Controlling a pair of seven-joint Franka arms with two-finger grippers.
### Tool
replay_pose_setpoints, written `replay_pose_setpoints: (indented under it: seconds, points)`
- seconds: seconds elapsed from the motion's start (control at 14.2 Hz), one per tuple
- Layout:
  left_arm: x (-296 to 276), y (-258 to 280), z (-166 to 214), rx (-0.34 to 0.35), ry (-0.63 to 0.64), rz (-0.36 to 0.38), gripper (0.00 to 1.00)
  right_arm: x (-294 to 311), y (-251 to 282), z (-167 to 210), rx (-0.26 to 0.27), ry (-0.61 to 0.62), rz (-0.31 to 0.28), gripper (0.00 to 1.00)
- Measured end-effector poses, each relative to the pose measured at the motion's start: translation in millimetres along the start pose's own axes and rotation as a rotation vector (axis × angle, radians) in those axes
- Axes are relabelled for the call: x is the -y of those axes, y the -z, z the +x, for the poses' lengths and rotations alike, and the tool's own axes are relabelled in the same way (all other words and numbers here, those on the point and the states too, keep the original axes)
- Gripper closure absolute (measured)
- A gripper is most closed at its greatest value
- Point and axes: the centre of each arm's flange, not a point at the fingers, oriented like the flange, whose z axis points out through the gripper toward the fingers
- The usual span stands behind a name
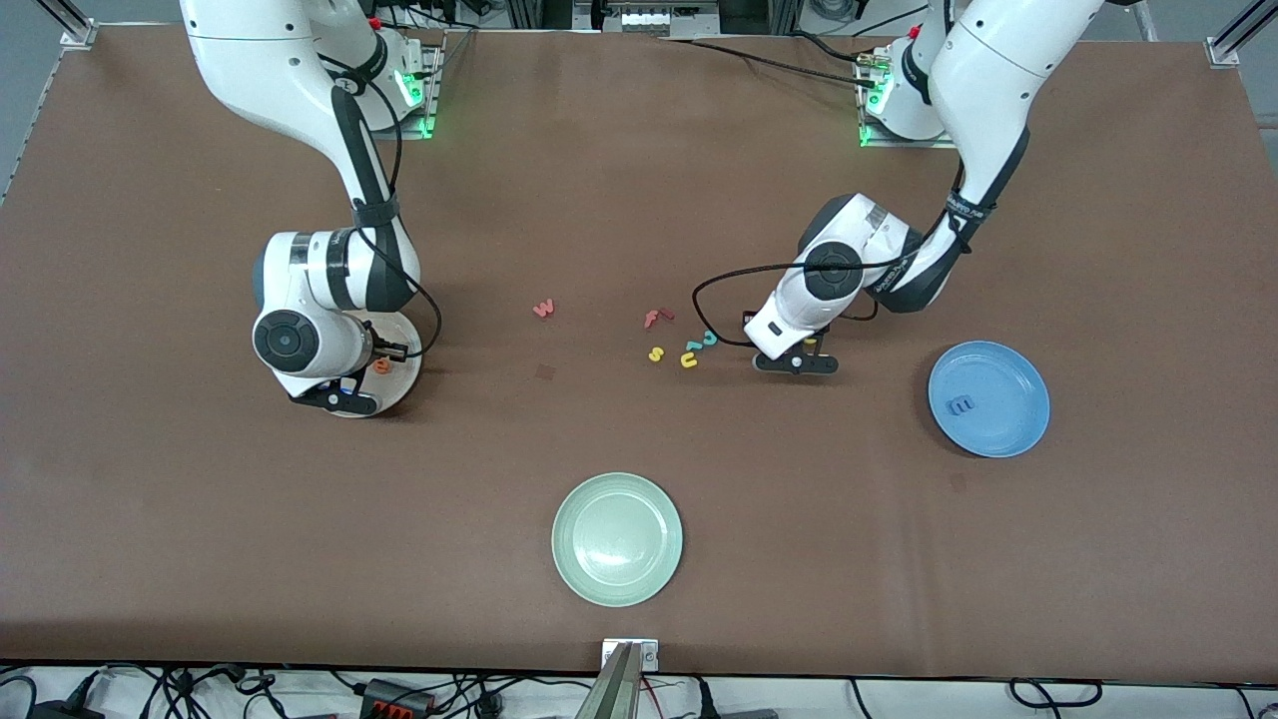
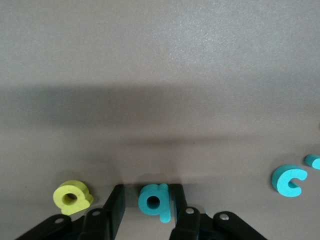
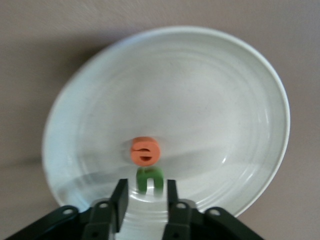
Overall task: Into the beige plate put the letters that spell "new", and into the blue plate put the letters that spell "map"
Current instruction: 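Place the teal q on the blue plate while the right gripper returns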
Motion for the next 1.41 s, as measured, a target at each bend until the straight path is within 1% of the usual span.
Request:
replay_pose_setpoints:
  seconds: [0.07, 0.14, 0.21, 0.28, 0.35, 0.42, 0.56, 0.7, 0.84, 0.99, 1.13, 1.2, 1.27, 1.41]
  points:
    - [0, 0, 0, 0.0, 0.001, 0.0, 0.54, 4, 11, 0, -0.017, 0.007, 0.012, 0.48]
    - [1, 1, 1, -0.002, 0.003, 0.0, 0.61, 9, 25, -2, -0.034, 0.018, 0.026, 0.39]
    - [1, 2, 1, -0.004, 0.004, -0.001, 0.71, 17, 39, -7, -0.049, 0.033, 0.038, 0.3]
    - [1, 3, 2, -0.006, 0.005, -0.002, 0.73, 27, 49, -13, -0.06, 0.053, 0.047, 0.21]
    - [1, 5, 3, -0.009, 0.006, -0.003, 0.73, 40, 57, -21, -0.069, 0.077, 0.053, 0.09]
    - [2, 9, 5, -0.007, 0.007, 0.002, 0.73, 56, 61, -30, -0.076, 0.107, 0.052, 0.01]
    - [8, 34, 14, 0.029, 0.011, 0.049, 0.73, 99, 62, -53, -0.083, 0.163, 0.048, 0.0]
    - [27, 78, 33, 0.066, -0.023, 0.114, 0.73, 140, 59, -79, -0.088, 0.162, 0.067, 0.0]
    - [66, 115, 54, 0.079, -0.071, 0.167, 0.73, 163, 55, -96, -0.095, 0.152, 0.064, 0.0]
    - [123, 127, 72, 0.083, -0.108, 0.201, 0.73, 171, 51, -102, -0.091, 0.127, 0.066, 0.0]
    - [186, 124, 85, 0.097, -0.131, 0.219, 0.73, 176, 44, -105, -0.083, 0.019, 0.065, 0.0]
    - [214, 118, 90, 0.102, -0.145, 0.208, 0.73, 180, 39, -105, -0.086, -0.057, 0.065, 0.0]
    - [239, 109, 95, 0.098, -0.163, 0.185, 0.73, 186, 32, -107, -0.092, -0.133, 0.065, 0.0]
    - [278, 81, 99, 0.068, -0.197, 0.135, 0.73, 206, 14, -117, -0.114, -0.288, 0.062, 0.0]
